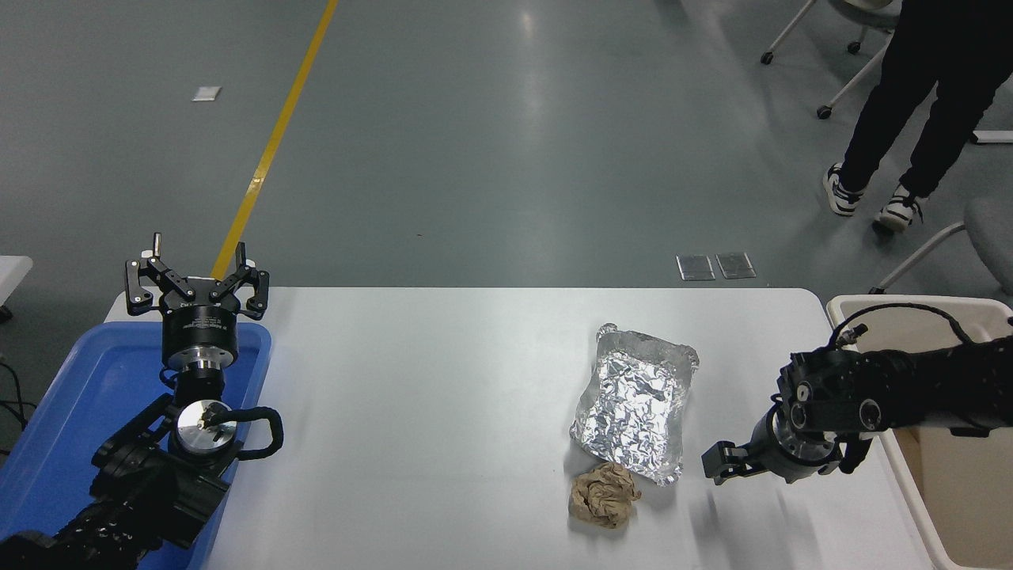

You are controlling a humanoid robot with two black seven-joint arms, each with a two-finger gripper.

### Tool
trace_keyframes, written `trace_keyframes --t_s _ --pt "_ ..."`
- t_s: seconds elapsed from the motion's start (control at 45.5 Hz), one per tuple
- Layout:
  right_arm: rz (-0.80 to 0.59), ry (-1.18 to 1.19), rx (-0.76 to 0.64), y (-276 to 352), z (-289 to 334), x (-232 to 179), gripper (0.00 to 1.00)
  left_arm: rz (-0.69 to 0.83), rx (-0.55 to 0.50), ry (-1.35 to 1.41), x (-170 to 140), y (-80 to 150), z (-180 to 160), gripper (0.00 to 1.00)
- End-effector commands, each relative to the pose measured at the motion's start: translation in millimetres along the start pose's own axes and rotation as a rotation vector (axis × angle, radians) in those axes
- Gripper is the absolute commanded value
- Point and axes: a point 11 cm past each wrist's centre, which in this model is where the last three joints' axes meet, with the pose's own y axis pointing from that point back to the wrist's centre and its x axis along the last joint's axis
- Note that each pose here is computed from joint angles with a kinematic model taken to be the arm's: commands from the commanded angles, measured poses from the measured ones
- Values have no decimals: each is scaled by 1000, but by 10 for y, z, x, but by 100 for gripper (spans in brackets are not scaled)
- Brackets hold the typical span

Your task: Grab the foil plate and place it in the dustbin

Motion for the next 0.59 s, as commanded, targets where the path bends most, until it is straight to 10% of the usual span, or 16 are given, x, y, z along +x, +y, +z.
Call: trace_keyframes --t_s 0.0,0.571 --pt "-5 11 -16 -84 50 -58 100 0 0 1 0 -1 2 99" --pt "122 27 12 587 -51 548 100 -4 1 -3 -4 0 0 99"
